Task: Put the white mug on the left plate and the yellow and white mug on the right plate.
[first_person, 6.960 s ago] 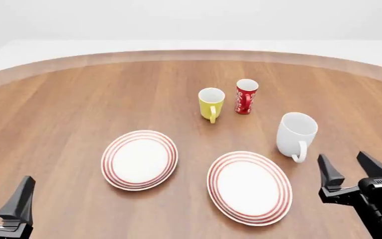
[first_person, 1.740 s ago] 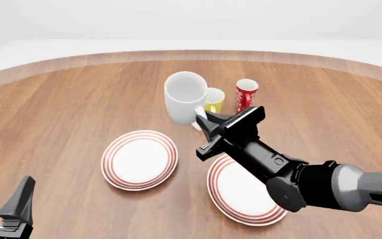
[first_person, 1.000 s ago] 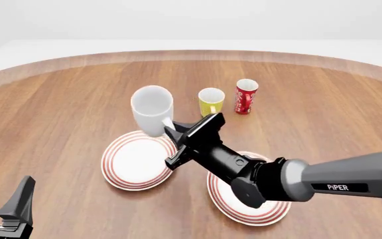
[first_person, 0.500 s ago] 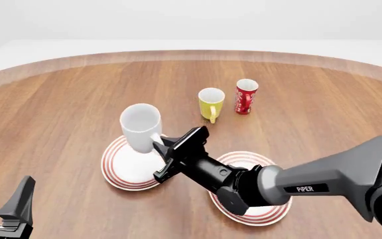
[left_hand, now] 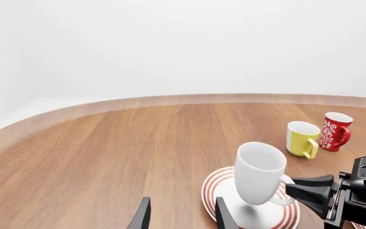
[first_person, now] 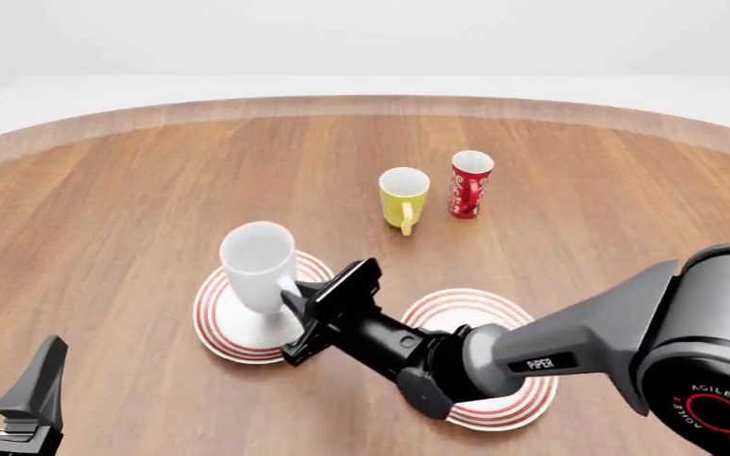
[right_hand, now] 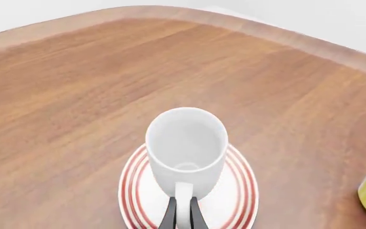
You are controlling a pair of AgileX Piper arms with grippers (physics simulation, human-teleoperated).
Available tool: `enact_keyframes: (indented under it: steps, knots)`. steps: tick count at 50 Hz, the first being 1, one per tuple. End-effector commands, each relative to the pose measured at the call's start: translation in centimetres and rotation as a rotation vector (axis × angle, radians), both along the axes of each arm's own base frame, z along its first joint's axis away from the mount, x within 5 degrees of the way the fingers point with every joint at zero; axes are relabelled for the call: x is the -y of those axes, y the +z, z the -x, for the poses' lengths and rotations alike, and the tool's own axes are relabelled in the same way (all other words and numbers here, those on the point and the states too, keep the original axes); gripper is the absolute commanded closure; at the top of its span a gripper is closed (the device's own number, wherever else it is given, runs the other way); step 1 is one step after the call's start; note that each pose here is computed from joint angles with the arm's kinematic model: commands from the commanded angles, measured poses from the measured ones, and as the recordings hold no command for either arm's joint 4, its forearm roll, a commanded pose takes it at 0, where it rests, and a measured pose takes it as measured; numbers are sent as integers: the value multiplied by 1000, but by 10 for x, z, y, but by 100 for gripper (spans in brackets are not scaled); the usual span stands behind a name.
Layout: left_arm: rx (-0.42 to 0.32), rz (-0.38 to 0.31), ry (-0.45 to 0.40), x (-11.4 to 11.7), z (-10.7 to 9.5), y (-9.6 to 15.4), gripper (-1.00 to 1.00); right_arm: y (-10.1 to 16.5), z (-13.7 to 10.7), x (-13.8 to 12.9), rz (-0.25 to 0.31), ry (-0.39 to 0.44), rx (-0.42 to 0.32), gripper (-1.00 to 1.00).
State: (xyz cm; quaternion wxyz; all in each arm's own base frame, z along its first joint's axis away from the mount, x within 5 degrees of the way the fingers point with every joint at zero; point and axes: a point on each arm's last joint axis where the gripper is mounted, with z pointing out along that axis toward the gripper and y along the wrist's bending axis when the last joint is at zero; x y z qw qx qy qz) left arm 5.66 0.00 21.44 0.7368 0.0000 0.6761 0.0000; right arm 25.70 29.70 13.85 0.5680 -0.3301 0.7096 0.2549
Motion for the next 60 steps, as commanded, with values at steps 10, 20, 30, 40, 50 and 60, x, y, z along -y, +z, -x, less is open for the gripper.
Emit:
enact_keyframes:
  steps: [10, 20, 30, 40, 50, 60]
  knots:
    - [0, 0, 0, 0, 0, 0, -100, -11, 1, -7, 4, 10, -21, 100]
    - [0, 0, 0, 0, 0, 0, -100, -14, -2, -8, 7, 5, -31, 100]
    - [0, 0, 0, 0, 0, 0, -100, -16, -1, -13, 10, 11, -50, -100]
    - [0, 0, 0, 0, 0, 0, -100, -15, -1, -13, 11, 11, -56, -100]
    - [0, 0, 0, 0, 0, 0, -100, -7, 5, -8, 1, 15, -45, -100]
    - [0, 0, 0, 0, 0, 0, -100, 3, 5, 4, -11, -5, -30, -100]
